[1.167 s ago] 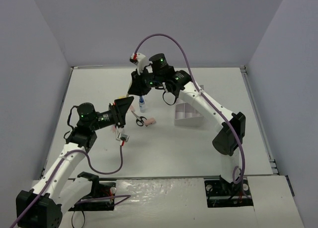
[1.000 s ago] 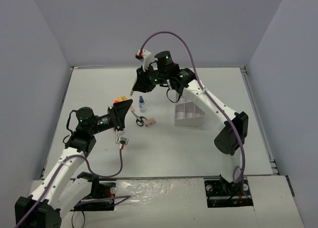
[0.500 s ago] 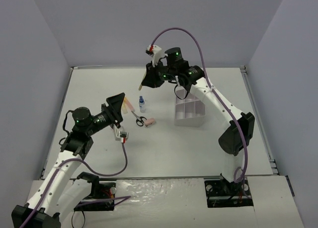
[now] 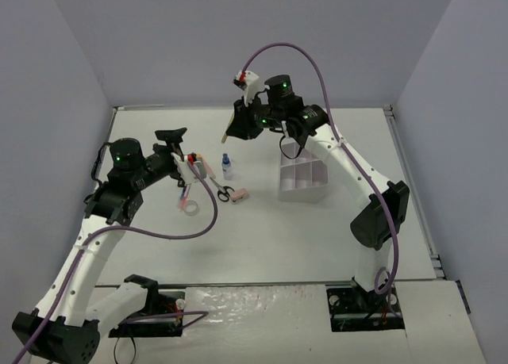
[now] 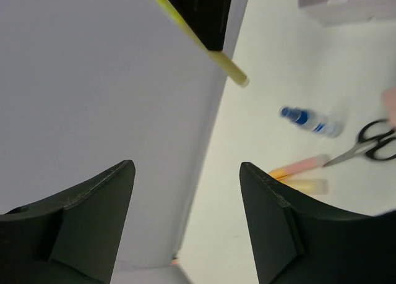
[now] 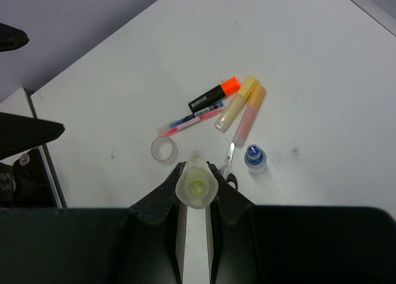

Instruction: Sort the stationery into containers

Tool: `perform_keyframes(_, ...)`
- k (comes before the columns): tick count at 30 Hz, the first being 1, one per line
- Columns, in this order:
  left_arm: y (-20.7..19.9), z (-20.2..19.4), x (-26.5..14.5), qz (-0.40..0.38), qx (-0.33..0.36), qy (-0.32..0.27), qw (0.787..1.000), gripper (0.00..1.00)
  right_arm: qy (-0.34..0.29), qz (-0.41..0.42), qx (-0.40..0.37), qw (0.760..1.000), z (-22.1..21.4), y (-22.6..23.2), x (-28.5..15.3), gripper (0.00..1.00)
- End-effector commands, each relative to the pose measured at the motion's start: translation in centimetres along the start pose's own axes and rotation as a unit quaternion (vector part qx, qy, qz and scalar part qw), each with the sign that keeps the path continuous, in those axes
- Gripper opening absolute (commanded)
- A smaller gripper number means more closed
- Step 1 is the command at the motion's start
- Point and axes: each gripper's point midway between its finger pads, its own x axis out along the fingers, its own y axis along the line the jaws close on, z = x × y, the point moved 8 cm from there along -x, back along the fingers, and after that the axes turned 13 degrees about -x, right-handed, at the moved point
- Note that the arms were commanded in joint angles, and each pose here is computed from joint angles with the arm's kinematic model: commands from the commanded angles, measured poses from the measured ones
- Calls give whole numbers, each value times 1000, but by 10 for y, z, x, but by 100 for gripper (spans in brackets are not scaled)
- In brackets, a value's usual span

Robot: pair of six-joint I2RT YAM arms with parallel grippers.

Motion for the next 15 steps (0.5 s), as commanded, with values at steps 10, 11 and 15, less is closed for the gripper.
perform_keyframes(10,-35,32,18,-102,-414,-88,900,66,-71,3,-48,996,43,20,-33,0)
perform_keyframes(11,-33,31,22,-95,-422,-86,897,66,-72,7,-49,996,44,23,-33,0)
perform_keyframes(15,-27,30,32,-77,-432,-86,895,66,-77,23,-55,995,48,37,-33,0)
